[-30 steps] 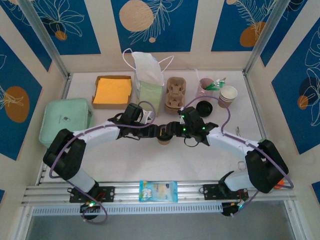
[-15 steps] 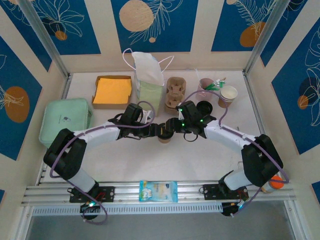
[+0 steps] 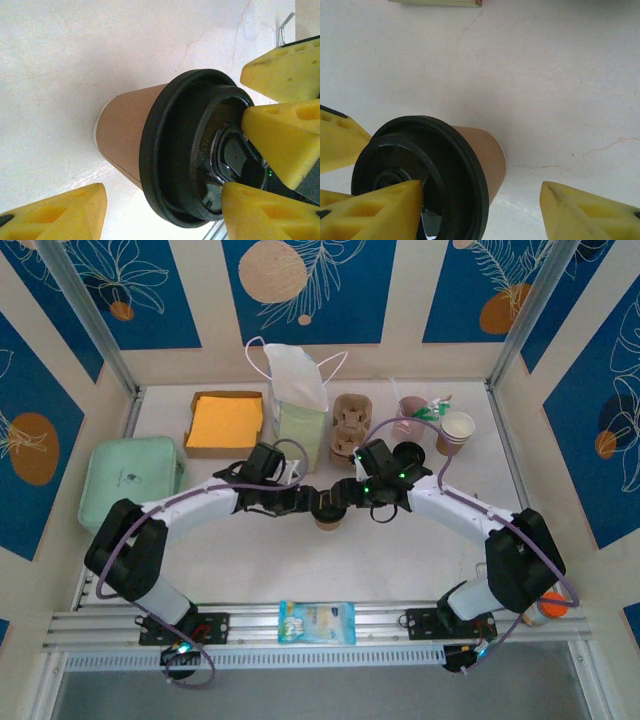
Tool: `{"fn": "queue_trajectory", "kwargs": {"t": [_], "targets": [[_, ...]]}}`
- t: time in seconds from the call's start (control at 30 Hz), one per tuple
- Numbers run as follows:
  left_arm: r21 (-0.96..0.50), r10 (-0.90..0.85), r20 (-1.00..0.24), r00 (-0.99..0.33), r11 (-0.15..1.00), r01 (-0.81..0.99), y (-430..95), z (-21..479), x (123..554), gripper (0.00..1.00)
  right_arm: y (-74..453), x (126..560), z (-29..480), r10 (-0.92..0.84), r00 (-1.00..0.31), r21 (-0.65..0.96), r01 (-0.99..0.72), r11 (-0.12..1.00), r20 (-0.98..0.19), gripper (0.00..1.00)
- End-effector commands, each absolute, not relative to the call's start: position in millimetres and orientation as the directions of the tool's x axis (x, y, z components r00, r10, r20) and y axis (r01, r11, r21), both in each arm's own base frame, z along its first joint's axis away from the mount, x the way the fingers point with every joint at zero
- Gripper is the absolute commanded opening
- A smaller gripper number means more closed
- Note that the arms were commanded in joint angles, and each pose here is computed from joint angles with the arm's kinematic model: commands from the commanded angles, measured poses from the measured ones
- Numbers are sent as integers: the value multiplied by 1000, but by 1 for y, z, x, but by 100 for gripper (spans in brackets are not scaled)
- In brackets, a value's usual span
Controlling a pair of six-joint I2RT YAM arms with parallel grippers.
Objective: Pack the takeout coffee
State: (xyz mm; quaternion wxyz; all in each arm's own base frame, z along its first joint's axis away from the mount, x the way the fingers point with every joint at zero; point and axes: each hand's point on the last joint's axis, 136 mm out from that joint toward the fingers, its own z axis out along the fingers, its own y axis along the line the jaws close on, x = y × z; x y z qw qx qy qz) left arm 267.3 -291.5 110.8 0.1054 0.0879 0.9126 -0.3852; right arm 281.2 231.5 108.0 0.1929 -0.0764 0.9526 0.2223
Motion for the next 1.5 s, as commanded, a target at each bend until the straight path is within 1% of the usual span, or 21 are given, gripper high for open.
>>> {"fn": "queue_trajectory", "kwargs": {"t": [0.0, 0.27, 0.47, 1.1, 1.47], "targets": [[-684, 72, -319, -945, 673, 282, -288, 138, 275, 63, 238, 270, 121, -99, -911, 415, -276, 867, -400, 65], [-701, 64, -343, -937, 647, 301, -289, 154, 279, 64, 246, 267, 128, -113, -901, 431, -307, 849, -418, 66], [-696, 51, -338, -940, 659, 285, -281, 150, 279, 64, 249, 269, 139, -118, -887, 432, -330, 839, -447, 67], [-695, 24, -333, -943, 670, 262, -268, 144, 280, 63, 256, 259, 115, -169, -907, 415, -334, 846, -385, 68], [-696, 16, -327, -945, 673, 252, -264, 141, 281, 62, 257, 259, 122, -157, -905, 432, -334, 838, -396, 68]]}}
